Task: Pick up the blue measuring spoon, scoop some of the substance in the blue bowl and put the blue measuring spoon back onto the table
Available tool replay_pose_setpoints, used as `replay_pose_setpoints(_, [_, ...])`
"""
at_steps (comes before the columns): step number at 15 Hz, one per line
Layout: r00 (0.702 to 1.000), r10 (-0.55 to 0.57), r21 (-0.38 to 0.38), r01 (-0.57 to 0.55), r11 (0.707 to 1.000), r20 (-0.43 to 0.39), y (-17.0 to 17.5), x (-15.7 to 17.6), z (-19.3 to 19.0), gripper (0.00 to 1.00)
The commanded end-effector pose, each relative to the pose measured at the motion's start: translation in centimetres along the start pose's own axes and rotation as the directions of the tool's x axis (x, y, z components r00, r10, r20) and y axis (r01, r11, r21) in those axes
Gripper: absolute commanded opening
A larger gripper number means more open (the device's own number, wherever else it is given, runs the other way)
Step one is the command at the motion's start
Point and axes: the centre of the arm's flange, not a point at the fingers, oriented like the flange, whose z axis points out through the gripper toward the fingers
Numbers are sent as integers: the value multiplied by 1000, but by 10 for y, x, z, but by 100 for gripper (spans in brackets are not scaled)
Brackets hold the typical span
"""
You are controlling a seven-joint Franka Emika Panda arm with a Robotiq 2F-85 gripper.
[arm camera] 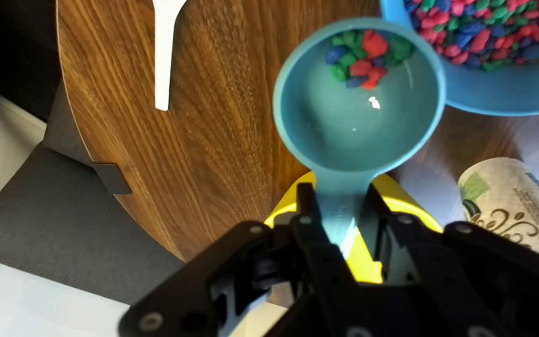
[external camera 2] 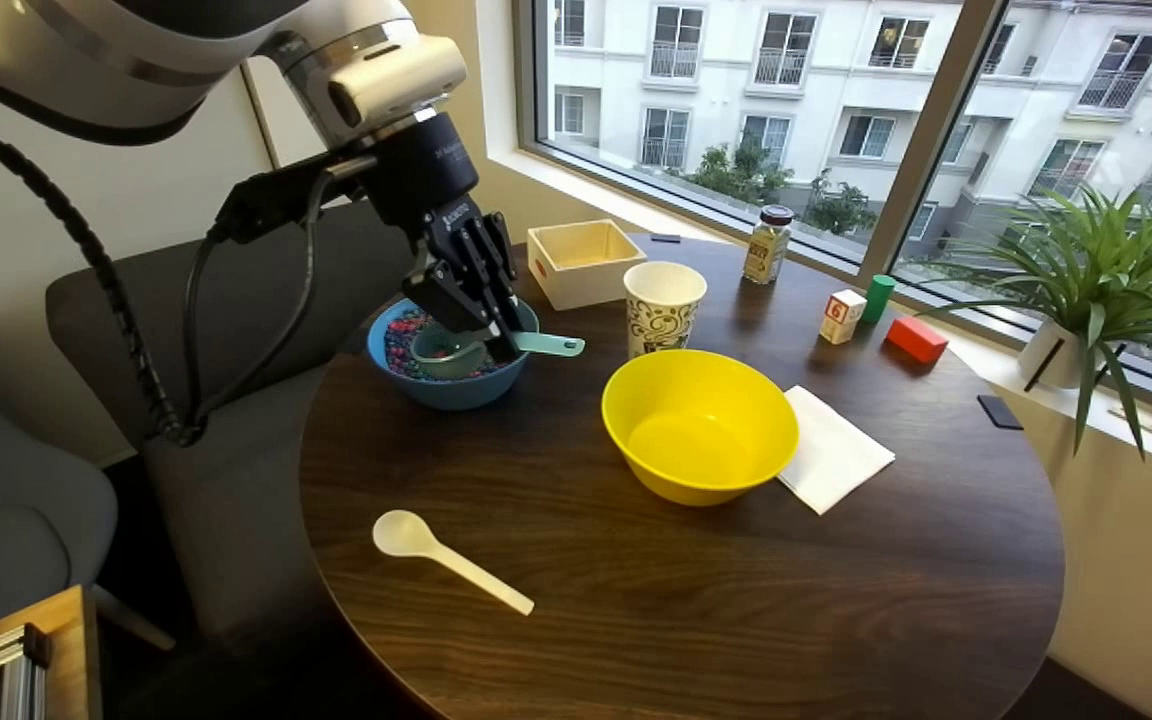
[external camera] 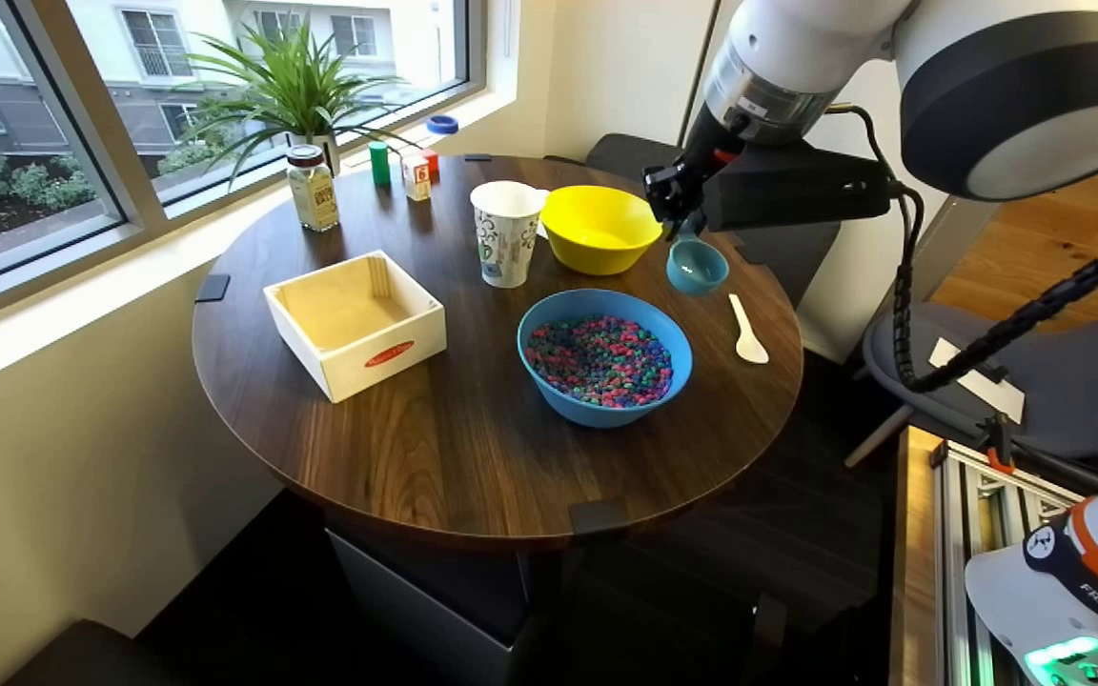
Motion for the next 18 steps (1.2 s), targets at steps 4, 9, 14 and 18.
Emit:
replay_pose_setpoints(4, [994, 55, -21, -53, 998, 95, 22, 29, 39, 6])
replay_pose_setpoints(9, [991, 58, -26, -55, 998, 120, 21, 28, 67, 6])
replay_pose_setpoints(14, [987, 70, -4, -70, 998, 144, 15, 26, 93, 6])
replay_pose_setpoints(18, [977, 100, 18, -105, 994, 188, 9, 20, 105, 6])
